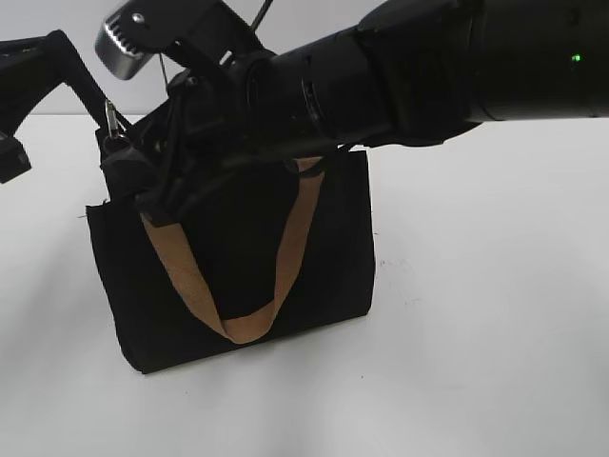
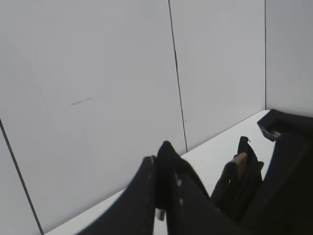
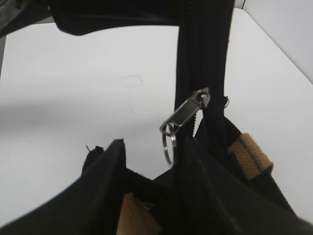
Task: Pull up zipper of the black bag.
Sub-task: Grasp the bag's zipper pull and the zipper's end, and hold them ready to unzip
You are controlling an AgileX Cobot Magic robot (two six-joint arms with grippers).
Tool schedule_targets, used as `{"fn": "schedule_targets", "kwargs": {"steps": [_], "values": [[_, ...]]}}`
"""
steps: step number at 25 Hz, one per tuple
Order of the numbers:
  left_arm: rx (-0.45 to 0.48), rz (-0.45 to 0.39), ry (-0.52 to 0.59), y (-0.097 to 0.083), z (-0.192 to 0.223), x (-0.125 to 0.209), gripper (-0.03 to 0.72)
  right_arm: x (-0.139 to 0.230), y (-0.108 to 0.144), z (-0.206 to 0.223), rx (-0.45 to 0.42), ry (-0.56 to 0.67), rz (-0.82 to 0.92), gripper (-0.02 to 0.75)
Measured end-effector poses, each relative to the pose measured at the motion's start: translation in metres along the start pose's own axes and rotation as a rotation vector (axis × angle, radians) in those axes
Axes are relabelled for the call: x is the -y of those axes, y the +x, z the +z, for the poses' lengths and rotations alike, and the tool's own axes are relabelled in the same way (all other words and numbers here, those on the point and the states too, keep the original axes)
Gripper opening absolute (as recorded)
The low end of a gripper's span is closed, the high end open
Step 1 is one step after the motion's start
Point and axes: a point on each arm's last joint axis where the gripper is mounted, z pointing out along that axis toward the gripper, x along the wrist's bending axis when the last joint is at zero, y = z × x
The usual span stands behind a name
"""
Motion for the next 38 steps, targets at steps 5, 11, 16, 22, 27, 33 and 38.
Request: {"fn": "schedule_targets", "kwargs": {"steps": [5,11,16,22,27,33,38], "values": [[-0.001,-0.001,0.000,0.0001,0.0000,0.0000,0.010,0.0001,-0.0002,0.0000,0.002,0.001,0.000,0.288],[-0.001,-0.001,0.000,0.0001,0.0000,0.0000,0.010,0.0007,-0.0031,-0.0001,0.034,0.008,0.001,0.237],[-0.001,-0.001,0.000,0.0001,0.0000,0.0000,0.010,0.0012,-0.0045,0.0002,0.049,0.010,0.012,0.232],[-0.001,-0.001,0.000,0.0001,0.0000,0.0000,0.010,0.0003,-0.0048,0.0002,0.051,-0.001,0.047,0.230],[-0.001,-0.001,0.000,0.0001,0.0000,0.0000,0.010,0.0015,-0.0046,0.0019,0.047,0.000,0.067,0.230],[-0.002,-0.001,0.000,0.0001,0.0000,0.0000,0.010,0.0038,-0.0046,0.0043,0.043,0.004,0.089,0.188],[-0.002,-0.001,0.000,0.0001,0.0000,0.0000,0.009,0.0034,-0.0047,0.0043,0.044,0.000,0.104,0.029]]}}
